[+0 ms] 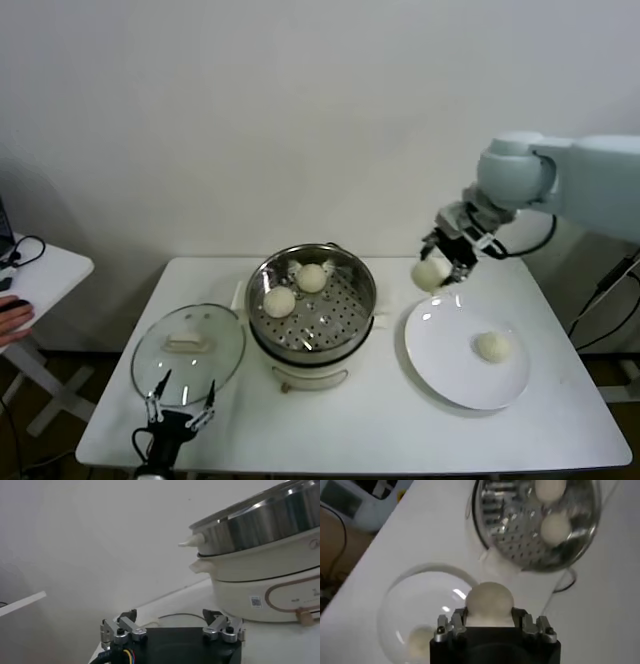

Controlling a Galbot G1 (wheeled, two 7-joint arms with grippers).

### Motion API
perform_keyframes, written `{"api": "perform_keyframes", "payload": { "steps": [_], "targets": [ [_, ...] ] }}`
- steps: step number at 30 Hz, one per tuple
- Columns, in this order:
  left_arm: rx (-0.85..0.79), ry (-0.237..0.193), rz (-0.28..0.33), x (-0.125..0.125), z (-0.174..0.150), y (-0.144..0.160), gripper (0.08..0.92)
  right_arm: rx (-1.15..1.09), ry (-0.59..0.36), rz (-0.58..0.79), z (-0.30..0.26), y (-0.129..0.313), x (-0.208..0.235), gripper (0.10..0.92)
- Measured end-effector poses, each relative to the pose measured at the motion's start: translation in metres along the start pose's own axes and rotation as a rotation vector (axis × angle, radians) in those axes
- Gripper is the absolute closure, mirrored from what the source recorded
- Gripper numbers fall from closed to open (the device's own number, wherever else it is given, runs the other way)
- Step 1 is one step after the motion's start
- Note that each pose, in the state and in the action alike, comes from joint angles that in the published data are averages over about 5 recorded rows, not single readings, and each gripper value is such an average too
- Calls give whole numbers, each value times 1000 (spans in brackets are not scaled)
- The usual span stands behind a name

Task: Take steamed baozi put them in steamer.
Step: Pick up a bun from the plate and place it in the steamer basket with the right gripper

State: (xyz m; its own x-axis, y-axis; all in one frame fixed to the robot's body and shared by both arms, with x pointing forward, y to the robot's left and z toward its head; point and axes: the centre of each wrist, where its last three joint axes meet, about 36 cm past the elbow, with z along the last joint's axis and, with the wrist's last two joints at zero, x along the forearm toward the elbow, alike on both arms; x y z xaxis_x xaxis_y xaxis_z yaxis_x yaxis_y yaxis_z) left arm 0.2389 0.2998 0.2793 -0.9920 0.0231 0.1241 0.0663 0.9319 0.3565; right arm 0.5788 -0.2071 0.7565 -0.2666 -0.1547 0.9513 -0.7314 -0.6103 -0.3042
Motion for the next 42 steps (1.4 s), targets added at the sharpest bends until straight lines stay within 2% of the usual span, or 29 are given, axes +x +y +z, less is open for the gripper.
{"api": "perform_keyframes", "payload": {
  "steps": [7, 16, 28, 42],
  "targets": [
    [-1, 5, -7, 2, 0, 0, 177, 286, -43, 53, -77, -29, 0, 454],
    [-2, 3, -12, 3, -2, 2, 177, 504, -103, 8, -133, -37, -62, 454],
    [-2, 6, -22, 1, -1, 5, 177, 625, -118, -29, -153, -46, -142, 454],
    [4, 5, -19, -1, -1, 2, 177, 661, -99, -27, -152, -59, -176, 450]
  ]
}}
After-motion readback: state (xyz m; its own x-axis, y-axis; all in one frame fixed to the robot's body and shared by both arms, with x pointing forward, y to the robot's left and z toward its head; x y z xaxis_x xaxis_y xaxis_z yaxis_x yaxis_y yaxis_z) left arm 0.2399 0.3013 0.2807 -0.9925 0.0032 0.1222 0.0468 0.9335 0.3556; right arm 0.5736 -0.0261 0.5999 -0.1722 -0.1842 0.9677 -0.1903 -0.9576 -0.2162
